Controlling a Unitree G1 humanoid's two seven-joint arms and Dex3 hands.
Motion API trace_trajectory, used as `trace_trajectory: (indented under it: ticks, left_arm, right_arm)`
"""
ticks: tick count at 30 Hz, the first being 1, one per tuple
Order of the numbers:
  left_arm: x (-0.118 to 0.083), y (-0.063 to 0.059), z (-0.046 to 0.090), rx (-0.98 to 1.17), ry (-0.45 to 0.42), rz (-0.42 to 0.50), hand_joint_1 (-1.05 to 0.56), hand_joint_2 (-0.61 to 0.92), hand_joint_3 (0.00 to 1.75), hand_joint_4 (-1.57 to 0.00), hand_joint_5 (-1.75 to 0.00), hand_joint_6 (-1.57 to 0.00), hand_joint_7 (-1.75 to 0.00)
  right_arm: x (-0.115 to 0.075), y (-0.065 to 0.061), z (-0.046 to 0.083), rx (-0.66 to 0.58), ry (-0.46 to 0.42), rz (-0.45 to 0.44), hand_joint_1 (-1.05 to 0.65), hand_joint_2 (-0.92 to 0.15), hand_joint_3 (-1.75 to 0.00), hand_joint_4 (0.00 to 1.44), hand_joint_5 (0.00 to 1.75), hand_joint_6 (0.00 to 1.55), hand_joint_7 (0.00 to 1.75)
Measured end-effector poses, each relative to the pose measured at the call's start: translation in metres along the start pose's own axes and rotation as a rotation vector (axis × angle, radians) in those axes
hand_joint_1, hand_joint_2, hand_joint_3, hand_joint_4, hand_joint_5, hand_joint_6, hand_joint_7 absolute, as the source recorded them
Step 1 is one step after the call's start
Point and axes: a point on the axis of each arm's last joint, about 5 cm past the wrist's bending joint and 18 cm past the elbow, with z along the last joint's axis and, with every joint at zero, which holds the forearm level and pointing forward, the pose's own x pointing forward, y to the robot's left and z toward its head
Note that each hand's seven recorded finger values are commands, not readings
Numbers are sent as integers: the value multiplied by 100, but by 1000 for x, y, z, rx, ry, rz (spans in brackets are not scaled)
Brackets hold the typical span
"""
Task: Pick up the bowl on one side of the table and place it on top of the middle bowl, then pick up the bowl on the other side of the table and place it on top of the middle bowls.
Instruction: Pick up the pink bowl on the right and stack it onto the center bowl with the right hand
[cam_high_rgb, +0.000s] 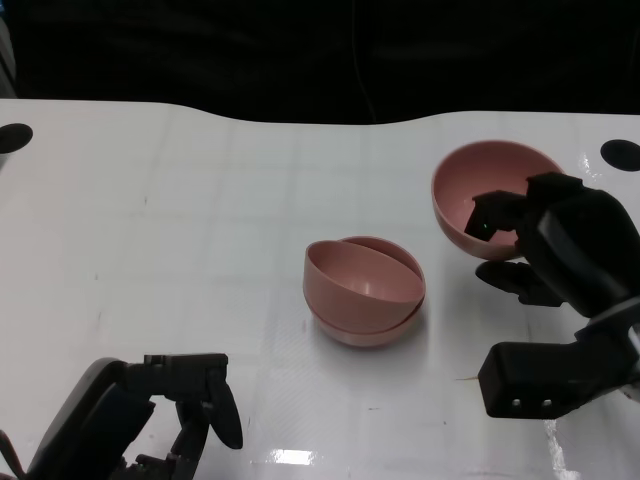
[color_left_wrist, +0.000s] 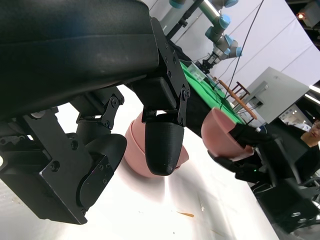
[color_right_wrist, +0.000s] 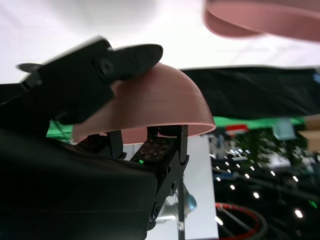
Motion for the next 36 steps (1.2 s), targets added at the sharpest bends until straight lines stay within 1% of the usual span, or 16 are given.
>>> trace_trajectory:
  ticks: [3,7,12,14,17,19,21,24,27,29,30,31,33,34,35,36]
  left_arm:
    - [0,0,-1,-1,8,-6,12,15,166,-94,-160,-93,-137]
    - [0,1,-2,7,8,-8,13,15,166,-94,-160,-93,-136]
    - [0,1,-3,12,13,-11,13,14,166,-94,-162,-93,-136]
    - [0,1,-3,12,16,-12,12,14,167,-93,-162,-93,-137]
    - [-1,1,-3,11,22,-14,12,15,166,-92,-163,-92,-138]
    - [-1,1,-3,11,25,-20,11,15,166,-92,-163,-92,-138]
    - [-1,1,-3,10,25,-22,11,15,166,-92,-163,-92,-138]
    - [-1,1,-3,10,25,-22,11,15,166,-92,-164,-91,-138]
    - [-1,1,-3,10,25,-23,11,15,166,-92,-164,-91,-139]
    - [-1,1,-3,10,25,-24,11,15,166,-92,-164,-91,-139]
    - [-1,1,-3,10,25,-24,11,16,166,-91,-164,-91,-140]
    - [-1,1,-3,10,25,-25,11,16,166,-91,-165,-91,-140]
    - [-1,1,-3,9,25,-29,11,16,165,-91,-165,-91,-140]
    - [-1,1,-3,9,25,-30,11,16,165,-91,-165,-91,-140]
    - [-1,1,-3,9,25,-30,11,16,166,-91,-166,-90,-141]
    - [-1,1,-3,9,25,-30,11,16,166,-91,-166,-90,-141]
  right_arm:
    - [8,-5,7,115,-83,7,-8,-29,-137,97,175,79,162]
    - [20,-9,11,215,-165,51,-8,-30,-139,96,175,76,165]
    - [29,-2,19,286,-241,125,-15,-33,-137,94,175,84,149]
    - [31,1,22,300,-263,155,-15,-35,-135,94,175,84,151]
    - [35,5,25,321,-279,180,-16,-38,-125,94,175,80,161]
    - [35,9,28,336,-288,199,-17,-40,-122,94,175,79,163]
    - [36,12,31,345,-304,218,-16,-40,-120,94,175,79,163]
    - [37,16,33,349,-310,242,-16,-40,-117,93,175,80,158]
    - [38,19,35,353,-309,267,-11,-35,-127,93,167,91,122]
    - [39,21,37,355,-310,301,-10,-35,-123,90,154,92,103]
    - [39,22,37,352,-310,319,-12,-36,-111,78,128,83,76]
    - [39,23,37,349,-310,335,-13,-36,-104,69,111,79,56]
    - [39,23,37,345,-314,355,-14,-37,-100,65,101,79,42]
    - [39,23,38,338,-315,367,-26,-48,-77,45,75,63,24]
    - [40,21,38,322,-318,380,-34,-60,-57,38,62,57,16]
    - [41,19,38,296,-324,392,-40,-70,-41,33,56,53,10]
